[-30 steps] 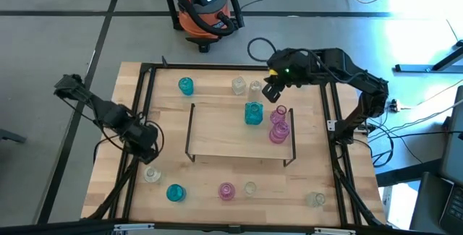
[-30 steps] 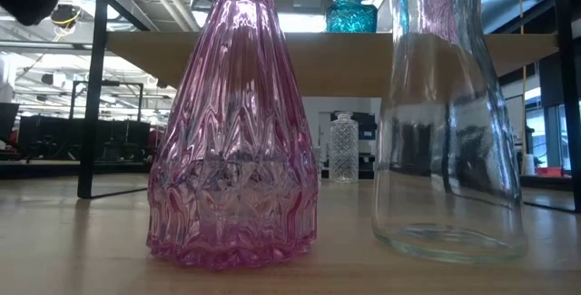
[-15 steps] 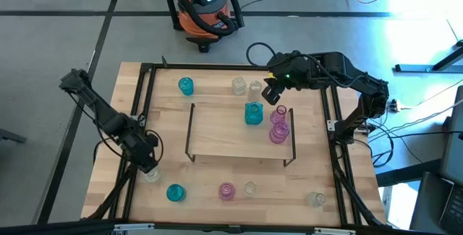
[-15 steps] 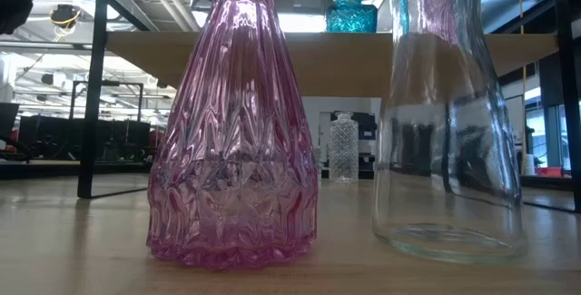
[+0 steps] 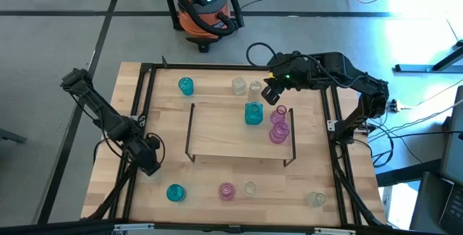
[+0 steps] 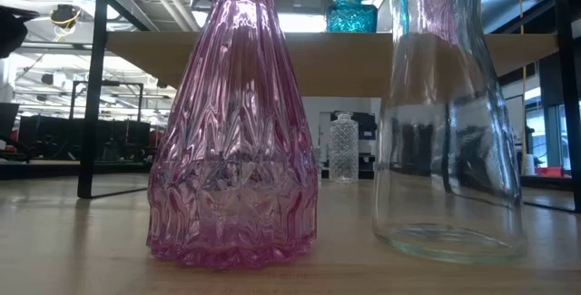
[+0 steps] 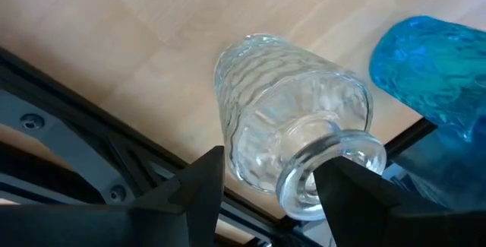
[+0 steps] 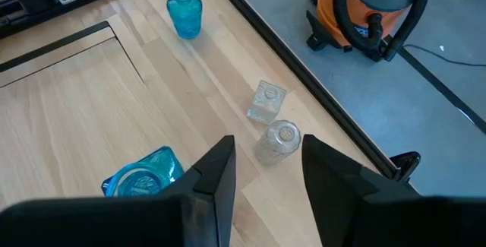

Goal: Sort vases onto shelf
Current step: Put the bottom left transparent vase on the shelf

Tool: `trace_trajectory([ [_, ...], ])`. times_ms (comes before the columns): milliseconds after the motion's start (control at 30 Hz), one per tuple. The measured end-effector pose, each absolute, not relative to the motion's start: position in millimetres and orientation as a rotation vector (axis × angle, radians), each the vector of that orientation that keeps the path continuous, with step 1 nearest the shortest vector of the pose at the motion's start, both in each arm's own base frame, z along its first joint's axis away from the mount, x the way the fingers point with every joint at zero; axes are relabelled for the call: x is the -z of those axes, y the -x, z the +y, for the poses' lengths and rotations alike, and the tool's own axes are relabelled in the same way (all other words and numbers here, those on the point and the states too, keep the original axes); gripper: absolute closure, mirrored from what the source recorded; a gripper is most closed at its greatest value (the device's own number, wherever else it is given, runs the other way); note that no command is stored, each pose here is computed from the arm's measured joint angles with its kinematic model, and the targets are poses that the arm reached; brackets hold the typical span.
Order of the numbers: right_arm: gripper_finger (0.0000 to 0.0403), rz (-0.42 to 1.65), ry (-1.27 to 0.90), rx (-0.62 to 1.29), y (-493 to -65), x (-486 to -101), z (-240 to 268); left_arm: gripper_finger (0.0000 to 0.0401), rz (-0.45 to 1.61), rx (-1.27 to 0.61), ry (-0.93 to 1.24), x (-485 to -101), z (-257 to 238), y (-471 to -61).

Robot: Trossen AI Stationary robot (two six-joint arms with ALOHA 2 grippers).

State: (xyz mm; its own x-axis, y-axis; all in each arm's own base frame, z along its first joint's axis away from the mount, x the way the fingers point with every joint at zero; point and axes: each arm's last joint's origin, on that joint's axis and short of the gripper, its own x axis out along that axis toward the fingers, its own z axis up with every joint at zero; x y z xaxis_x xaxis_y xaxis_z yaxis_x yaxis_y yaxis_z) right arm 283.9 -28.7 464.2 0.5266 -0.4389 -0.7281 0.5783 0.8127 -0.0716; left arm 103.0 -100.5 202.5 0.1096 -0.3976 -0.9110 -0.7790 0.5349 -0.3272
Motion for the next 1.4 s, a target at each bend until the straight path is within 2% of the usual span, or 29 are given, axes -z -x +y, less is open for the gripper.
trace_trajectory([
  [167,0.0274,0.81,-0.182,0.622,-284,-464,-29,0.0233,1.512,-0.385,1.053,-201,-101,-104],
  [500,0.0274,0.755,-0.083,0.709,-286,-468,-32,0.0355,1.472,-0.388,1.047,-202,-101,-105],
  [633,0.0274,0.727,-0.037,0.735,-288,-471,-37,0.0357,1.442,-0.34,1.078,-203,-104,-109],
  [967,0.0274,0.694,-0.08,0.743,-288,-474,-66,0.0357,1.422,-0.309,1.101,-213,-105,-110],
  [1167,0.0274,0.65,-0.141,0.684,-291,-477,-76,0.0357,1.338,-0.347,1.105,-249,-100,-113],
  [1400,0.0274,0.616,-0.107,0.677,-299,-477,-78,0.0357,1.175,-0.392,1.082,-313,-80,-113],
])
